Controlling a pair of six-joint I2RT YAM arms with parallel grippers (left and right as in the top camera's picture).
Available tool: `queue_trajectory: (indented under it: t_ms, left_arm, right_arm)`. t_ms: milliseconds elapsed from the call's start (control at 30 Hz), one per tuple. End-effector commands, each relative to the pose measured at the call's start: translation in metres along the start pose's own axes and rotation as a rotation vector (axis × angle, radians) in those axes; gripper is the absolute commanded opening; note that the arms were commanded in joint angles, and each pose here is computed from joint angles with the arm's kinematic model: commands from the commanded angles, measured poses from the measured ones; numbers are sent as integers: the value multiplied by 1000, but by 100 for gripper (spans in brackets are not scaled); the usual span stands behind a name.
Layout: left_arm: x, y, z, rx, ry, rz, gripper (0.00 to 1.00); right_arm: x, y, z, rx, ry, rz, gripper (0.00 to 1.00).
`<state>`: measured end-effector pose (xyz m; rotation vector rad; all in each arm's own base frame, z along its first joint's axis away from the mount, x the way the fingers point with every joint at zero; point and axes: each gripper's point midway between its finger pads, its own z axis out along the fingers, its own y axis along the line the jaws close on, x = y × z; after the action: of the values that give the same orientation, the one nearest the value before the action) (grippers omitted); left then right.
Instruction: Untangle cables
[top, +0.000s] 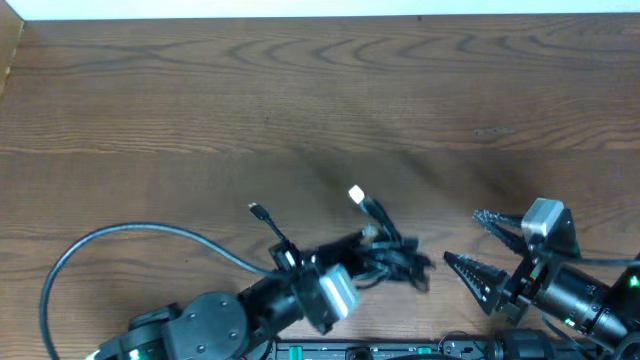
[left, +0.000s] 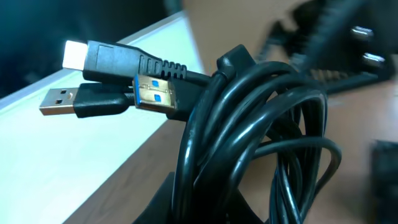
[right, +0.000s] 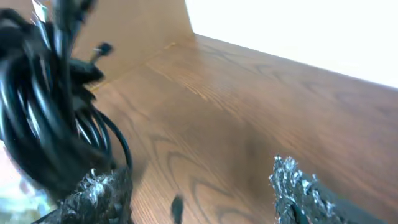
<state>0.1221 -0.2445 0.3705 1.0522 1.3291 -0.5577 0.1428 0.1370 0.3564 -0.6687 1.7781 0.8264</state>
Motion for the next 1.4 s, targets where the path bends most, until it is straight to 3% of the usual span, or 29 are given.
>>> queue_trajectory:
  t_ms: [0, 433, 667, 933, 1067, 1367]
  left_arm:
    - [-17, -23, -9, 145, -75, 40, 7]
    - [-31, -35, -13, 220, -141, 42, 7]
    - [-40, -41, -9, 258, -184, 37, 7]
    - [-34, -50, 26, 269, -150, 28, 7]
    - [-38, -55, 38, 287, -170, 25, 7]
    - [-57, -67, 25, 376, -258, 18, 7]
  right_arm:
    - [-10, 34, -5, -186, -49, -119, 69]
    - [-12, 90, -26, -529, -122, -257, 73]
    - [-12, 92, -27, -540, -120, -244, 73]
    - [-12, 92, -27, -540, -115, -226, 72]
    - [-10, 84, -23, -488, -100, -212, 72]
    - [13, 25, -3, -130, 31, -111, 68]
